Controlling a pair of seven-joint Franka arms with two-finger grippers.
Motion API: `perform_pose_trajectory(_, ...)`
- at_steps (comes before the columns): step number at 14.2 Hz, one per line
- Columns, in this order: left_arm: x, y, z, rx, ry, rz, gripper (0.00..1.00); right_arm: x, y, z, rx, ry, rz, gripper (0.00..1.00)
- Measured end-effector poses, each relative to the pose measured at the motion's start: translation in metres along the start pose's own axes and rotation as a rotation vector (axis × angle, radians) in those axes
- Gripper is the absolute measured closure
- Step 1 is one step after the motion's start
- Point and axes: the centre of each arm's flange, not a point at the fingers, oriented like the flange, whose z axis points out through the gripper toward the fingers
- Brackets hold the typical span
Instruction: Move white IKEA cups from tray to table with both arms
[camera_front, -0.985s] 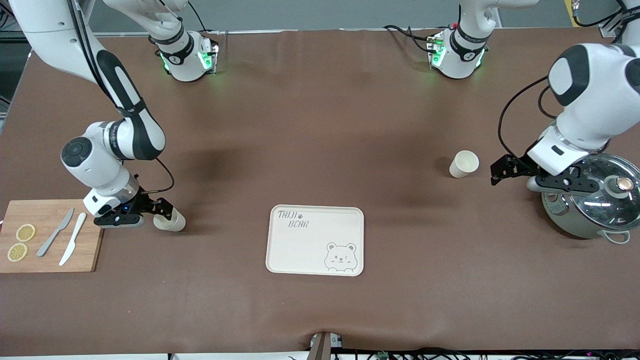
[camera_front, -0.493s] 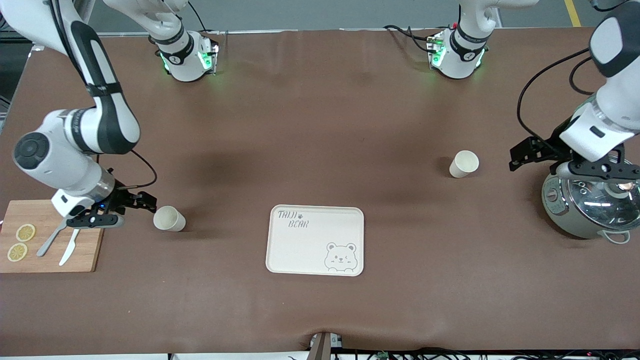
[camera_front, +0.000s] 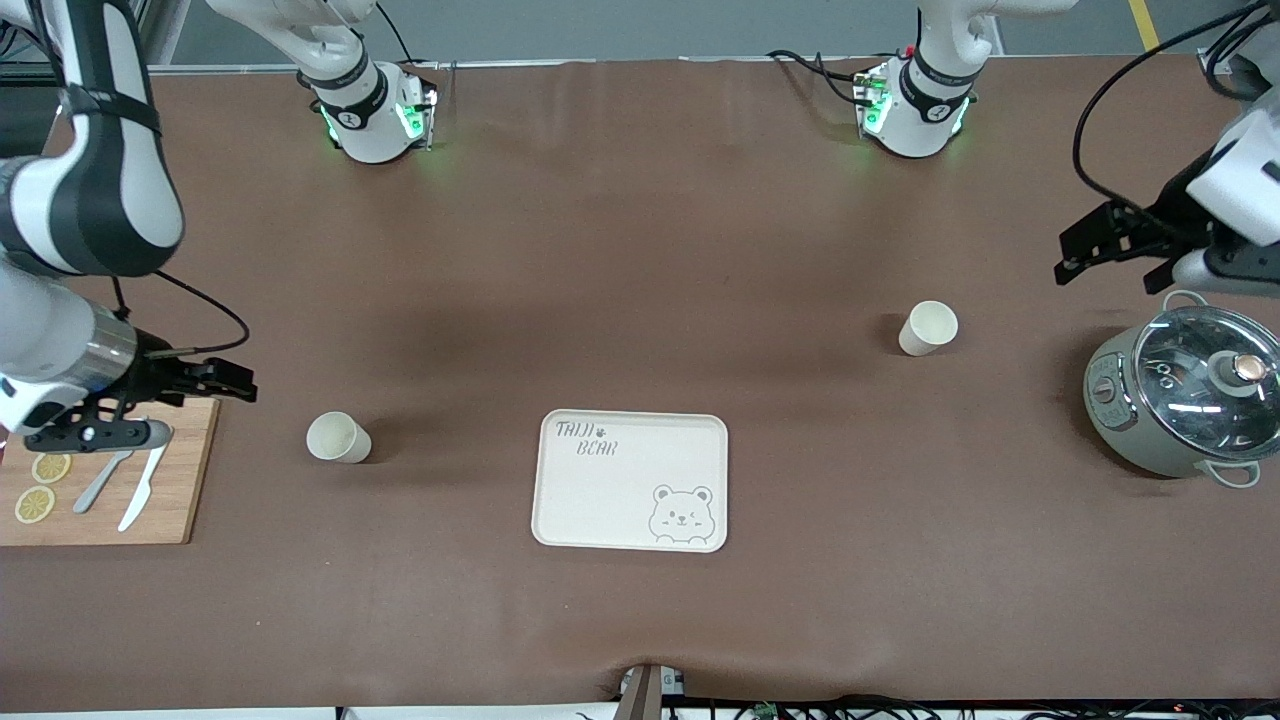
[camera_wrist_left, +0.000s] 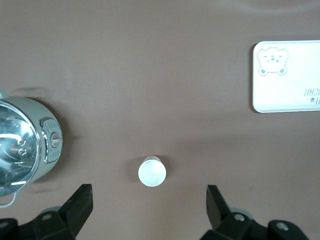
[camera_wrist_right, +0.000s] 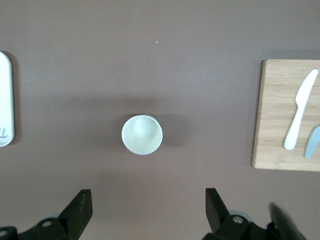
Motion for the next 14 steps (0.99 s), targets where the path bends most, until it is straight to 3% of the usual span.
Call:
perform_pose_trajectory(7,-0.010,0.004,-0.031,0.014,0.020,0.034,0.00,-0.013,-0.002,-0.078,0.002,-0.050,0.011,0.00)
perform_pose_trajectory(14,-0.007,0.003,-0.026,0.055,0.010,0.048,0.00,-0.013,-0.046,-0.085,-0.001,-0.045,0.117,0.00)
